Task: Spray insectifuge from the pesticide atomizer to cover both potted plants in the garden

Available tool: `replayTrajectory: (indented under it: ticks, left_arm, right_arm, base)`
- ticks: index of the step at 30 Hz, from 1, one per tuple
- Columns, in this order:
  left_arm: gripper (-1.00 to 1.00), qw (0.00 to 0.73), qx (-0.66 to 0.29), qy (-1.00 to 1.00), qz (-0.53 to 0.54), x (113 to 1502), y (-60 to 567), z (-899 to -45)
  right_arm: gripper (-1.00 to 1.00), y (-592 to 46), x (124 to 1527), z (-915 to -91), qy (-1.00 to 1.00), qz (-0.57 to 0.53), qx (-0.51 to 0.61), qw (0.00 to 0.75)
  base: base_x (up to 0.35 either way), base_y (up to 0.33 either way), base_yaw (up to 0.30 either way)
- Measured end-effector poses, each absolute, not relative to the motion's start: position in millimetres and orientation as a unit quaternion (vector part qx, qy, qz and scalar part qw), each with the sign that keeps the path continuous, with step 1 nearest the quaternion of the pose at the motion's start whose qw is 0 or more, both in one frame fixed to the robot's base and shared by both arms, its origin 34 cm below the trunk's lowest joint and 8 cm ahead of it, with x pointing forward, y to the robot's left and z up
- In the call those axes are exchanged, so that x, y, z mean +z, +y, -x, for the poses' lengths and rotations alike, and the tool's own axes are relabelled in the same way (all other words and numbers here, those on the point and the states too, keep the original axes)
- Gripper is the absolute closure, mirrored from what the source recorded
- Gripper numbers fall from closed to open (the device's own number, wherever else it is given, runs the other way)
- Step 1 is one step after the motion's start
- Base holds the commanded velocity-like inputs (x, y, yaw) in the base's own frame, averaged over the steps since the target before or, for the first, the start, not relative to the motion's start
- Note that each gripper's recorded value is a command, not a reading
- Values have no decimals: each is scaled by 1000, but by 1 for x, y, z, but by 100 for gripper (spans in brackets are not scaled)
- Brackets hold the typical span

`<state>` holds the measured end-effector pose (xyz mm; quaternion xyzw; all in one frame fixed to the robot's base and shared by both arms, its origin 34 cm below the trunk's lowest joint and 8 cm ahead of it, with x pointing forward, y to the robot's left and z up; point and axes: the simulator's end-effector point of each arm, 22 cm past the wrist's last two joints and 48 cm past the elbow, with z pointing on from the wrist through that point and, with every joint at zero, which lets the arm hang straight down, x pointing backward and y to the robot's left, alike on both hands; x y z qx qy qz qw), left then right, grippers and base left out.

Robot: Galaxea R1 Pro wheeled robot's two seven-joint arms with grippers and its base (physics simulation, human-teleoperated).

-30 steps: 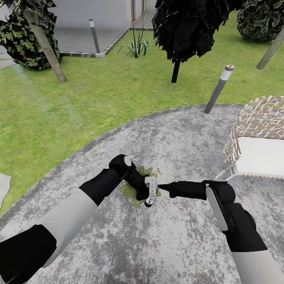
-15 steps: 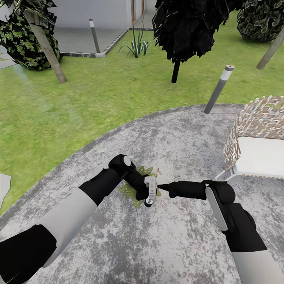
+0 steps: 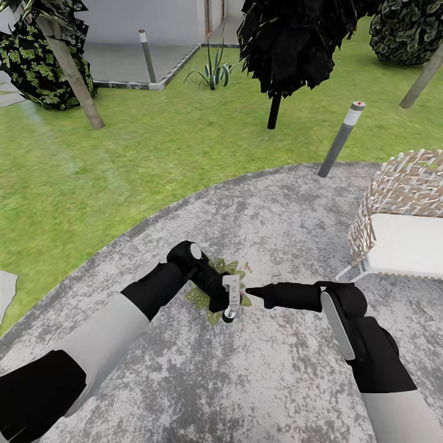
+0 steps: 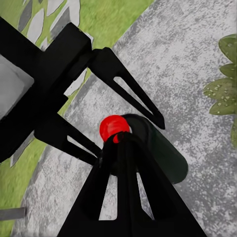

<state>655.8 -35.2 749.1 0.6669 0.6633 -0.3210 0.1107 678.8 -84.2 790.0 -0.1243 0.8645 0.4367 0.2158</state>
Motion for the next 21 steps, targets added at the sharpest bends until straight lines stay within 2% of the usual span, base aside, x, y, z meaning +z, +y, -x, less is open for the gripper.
replayTrajectory:
  ticks: [7, 14, 21]
  left_arm:
    - [100, 75, -299, 697, -648, 713, 5, -657]
    - [100, 47, -272, 727, -629, 685, 73, -657]
    - [100, 46, -259, 753, -603, 675, 132, -663]
  right_arm:
    - [100, -84, 790, -679, 864, 125, 437, 216]
    - [100, -84, 790, -678, 864, 125, 437, 215]
    - [100, -87, 790, -679, 865, 125, 434, 217]
  base:
    - [0, 0, 0]
    - [0, 0, 0]
    - [0, 0, 0]
